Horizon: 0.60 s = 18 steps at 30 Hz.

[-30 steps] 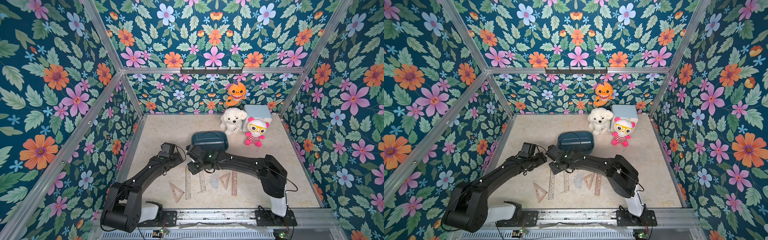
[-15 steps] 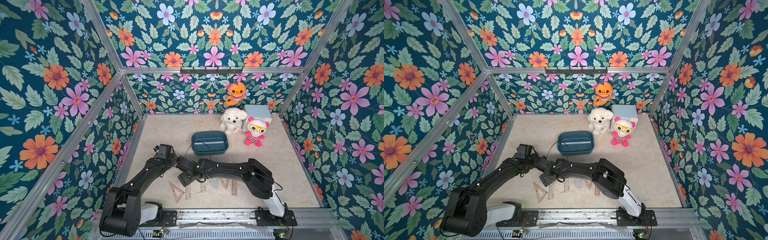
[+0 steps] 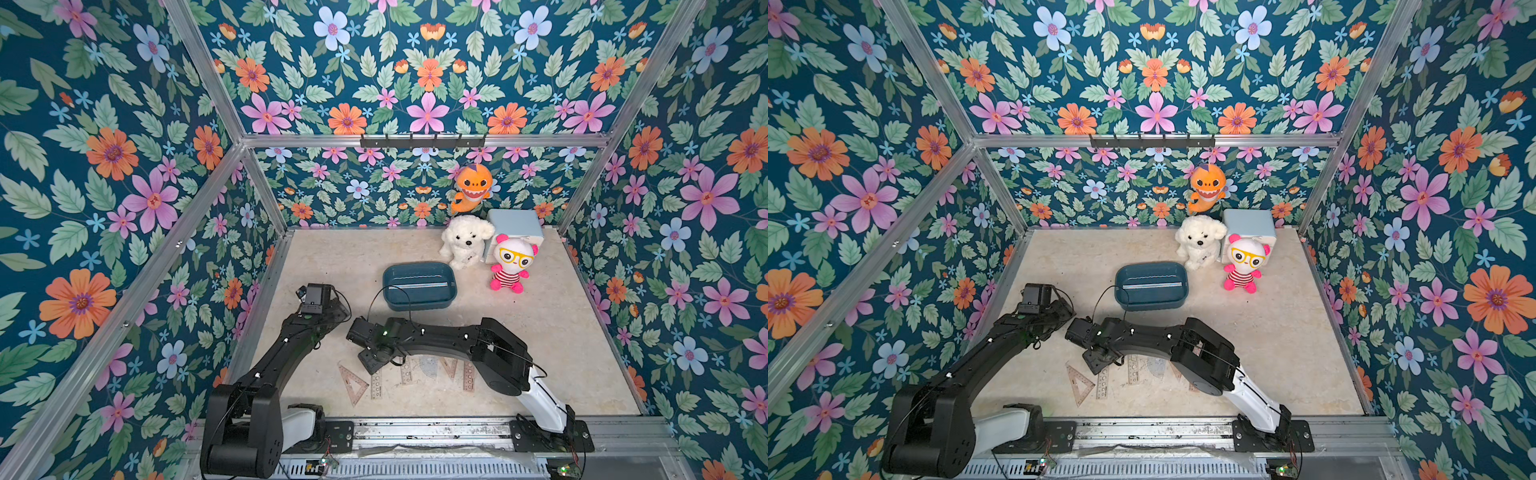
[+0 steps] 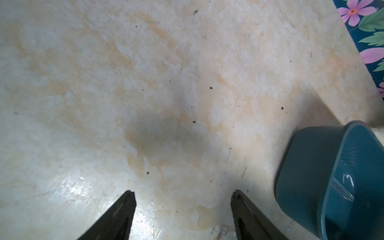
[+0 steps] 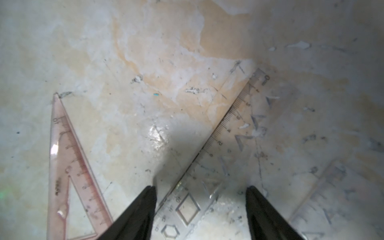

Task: Put the scattered rulers into the storage box
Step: Adjust the ruler at the center of the board.

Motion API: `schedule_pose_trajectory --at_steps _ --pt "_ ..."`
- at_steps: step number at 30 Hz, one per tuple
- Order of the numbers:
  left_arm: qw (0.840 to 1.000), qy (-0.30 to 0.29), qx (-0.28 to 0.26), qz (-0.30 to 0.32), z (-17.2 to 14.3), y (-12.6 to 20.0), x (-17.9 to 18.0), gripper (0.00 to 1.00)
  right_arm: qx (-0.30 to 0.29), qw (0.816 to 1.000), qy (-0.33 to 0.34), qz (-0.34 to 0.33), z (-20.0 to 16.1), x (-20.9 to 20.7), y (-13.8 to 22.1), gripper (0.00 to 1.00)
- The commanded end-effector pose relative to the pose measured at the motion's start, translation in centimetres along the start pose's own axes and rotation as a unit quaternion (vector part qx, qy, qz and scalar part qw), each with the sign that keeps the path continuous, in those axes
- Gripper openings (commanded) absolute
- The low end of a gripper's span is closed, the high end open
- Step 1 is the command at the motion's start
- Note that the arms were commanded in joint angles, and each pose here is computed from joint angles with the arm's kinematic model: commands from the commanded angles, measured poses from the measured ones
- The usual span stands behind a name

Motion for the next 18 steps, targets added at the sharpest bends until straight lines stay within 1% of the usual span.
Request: schedule_pose_trajectory --at_steps 1,2,4,9,18 --pt "1.000 -0.006 0.000 0.004 0.1 0.0 0.3 0.78 0.009 1.000 -0.007 -0.014 -0.5 -0.5 -0.2 0.59" --pt "1.000 -0.005 0.000 0.004 0.2 0.1 0.4 0.78 0.010 1.000 -0.007 -0.013 -0.5 -0.5 -0.3 0.53" --pt "1.000 -0.004 -0.001 0.003 0.3 0.1 0.4 0.78 0.011 1.000 -0.011 -0.009 -0.3 -0.7 -0.3 0.46" --pt "1.000 -0.004 0.001 -0.004 0.1 0.0 0.2 0.78 0.014 1.000 -0.017 -0.006 0.1 -1.2 -0.7 0.44" --pt "0.999 0.001 0.026 -0.017 -1.5 -1.1 0.3 0.77 0.007 0.999 -0.040 0.001 1.6 -2.5 -2.0 0.41"
Point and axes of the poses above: each gripper's point midway between its finger pads, its own y axis back along the fingers, its own x axis along the line the jaws close on, z = x × y, the point moved 2 cm from there along y, back along the fingers, and after that the axes turned 9 degrees about -y, right-handed, at the moved point
